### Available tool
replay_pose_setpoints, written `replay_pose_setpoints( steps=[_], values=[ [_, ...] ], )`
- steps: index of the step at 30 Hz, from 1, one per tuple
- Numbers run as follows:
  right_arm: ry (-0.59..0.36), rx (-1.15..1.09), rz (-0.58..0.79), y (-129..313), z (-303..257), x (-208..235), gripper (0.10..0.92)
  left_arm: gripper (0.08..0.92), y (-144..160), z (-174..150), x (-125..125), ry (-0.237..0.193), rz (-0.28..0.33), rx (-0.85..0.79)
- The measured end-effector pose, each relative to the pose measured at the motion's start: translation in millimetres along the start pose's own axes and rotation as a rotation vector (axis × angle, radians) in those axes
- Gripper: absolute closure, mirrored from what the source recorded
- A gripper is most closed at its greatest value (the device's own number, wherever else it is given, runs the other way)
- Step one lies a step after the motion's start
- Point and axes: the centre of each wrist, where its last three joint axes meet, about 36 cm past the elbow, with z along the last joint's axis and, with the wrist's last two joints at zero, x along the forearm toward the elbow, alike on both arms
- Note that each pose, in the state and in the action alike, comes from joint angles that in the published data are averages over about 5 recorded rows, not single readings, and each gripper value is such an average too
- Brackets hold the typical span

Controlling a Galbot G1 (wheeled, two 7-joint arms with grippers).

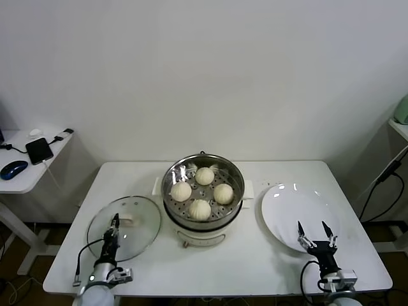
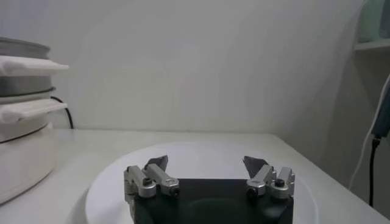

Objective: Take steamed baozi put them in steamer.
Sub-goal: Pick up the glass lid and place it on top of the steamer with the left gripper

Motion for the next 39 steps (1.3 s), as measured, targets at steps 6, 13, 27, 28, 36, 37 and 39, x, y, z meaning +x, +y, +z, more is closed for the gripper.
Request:
replay_pose_setpoints(
  steps=[6,13,27,28,36,37,39],
  values=[
    [-0.003,0.009,0.005,-3,-4,1,0.2,0.868,36,3,2,0.019,-0.024,0.04],
    [0.001,0.025,0.033,-6,-7,0,0.2,0.868,98,13,0,0.045,-0.057,0.081],
    [0.005,0.063,0.067,-8,-7,4,0.2,0.868,209,-46,6,-0.04,-0.129,0.112],
    [0.005,0.065,0.067,-8,-6,4,0.2,0.868,214,-54,7,-0.049,-0.127,0.111],
    [0.012,0.074,0.065,-8,1,8,0.2,0.868,236,-124,16,-0.097,-0.087,0.118],
    [0.013,0.075,0.064,-8,2,9,0.2,0.868,237,-133,18,-0.1,-0.082,0.12],
    [0.014,0.076,0.064,-9,4,9,0.2,0.868,240,-150,21,-0.105,-0.071,0.124]
  ],
)
